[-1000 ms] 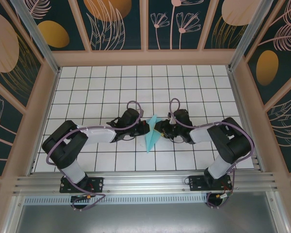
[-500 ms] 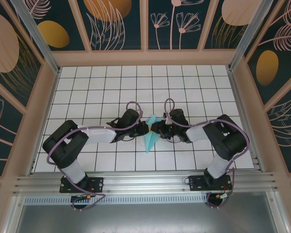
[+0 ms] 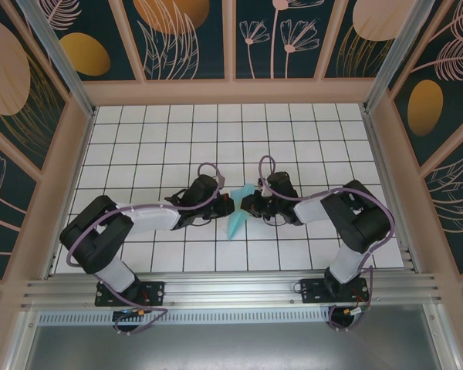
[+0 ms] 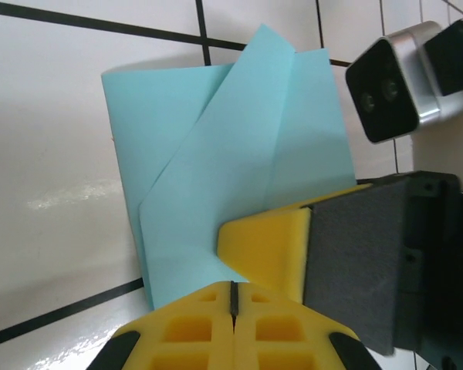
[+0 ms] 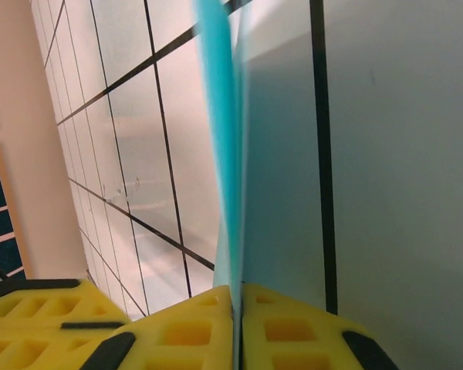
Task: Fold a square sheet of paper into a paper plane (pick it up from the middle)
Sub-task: Turn over the paper at the center of the table.
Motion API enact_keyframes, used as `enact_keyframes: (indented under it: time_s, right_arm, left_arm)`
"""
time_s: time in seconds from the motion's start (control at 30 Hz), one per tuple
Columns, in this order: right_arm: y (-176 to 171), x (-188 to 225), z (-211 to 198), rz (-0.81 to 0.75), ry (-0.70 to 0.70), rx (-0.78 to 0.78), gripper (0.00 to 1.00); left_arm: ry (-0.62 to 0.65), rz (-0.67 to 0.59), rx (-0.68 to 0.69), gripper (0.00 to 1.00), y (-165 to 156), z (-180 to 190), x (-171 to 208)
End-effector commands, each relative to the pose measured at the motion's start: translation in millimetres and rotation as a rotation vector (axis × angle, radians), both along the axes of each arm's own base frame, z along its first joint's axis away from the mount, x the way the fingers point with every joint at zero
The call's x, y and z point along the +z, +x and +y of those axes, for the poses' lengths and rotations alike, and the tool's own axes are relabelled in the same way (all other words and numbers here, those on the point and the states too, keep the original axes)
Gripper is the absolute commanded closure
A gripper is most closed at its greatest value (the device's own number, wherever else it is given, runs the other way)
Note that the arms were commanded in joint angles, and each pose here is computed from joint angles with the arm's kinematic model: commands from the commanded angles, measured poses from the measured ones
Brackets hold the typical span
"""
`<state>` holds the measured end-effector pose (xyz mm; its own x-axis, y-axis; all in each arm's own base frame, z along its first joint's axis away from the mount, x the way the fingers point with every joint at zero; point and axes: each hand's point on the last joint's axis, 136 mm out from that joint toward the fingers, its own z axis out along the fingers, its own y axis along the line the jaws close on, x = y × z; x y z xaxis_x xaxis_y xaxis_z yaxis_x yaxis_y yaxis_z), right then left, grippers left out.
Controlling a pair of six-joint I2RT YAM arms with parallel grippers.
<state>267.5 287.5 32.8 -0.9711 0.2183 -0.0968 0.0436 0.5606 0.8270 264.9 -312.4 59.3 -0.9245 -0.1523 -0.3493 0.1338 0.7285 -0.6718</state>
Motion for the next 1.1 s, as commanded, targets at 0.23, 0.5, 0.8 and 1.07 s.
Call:
enact_keyframes:
  time_s: [0.23,0.5,0.8,1.07]
  right_arm:
    - [3,3,6,-0.020,-0.001,0.016,0.85]
    - [1,4,8,-0.020,0.003,0.026,0.79]
    - [0,-2,12,-0.017,-0.018,0.042,0.82]
    - [7,4,8,-0.053,-0.094,0.046,0.92]
  left_arm:
    - [-0.006,0.091,-0.051,1.00,-17,-1,-27]
    - [0.001,0.140,-0.061,1.00,-22,-2,-45]
    - [-0.016,0.139,-0.067,1.00,-22,-5,-45]
    - [-0.049,0.072,-0.033,1.00,-16,-2,-22]
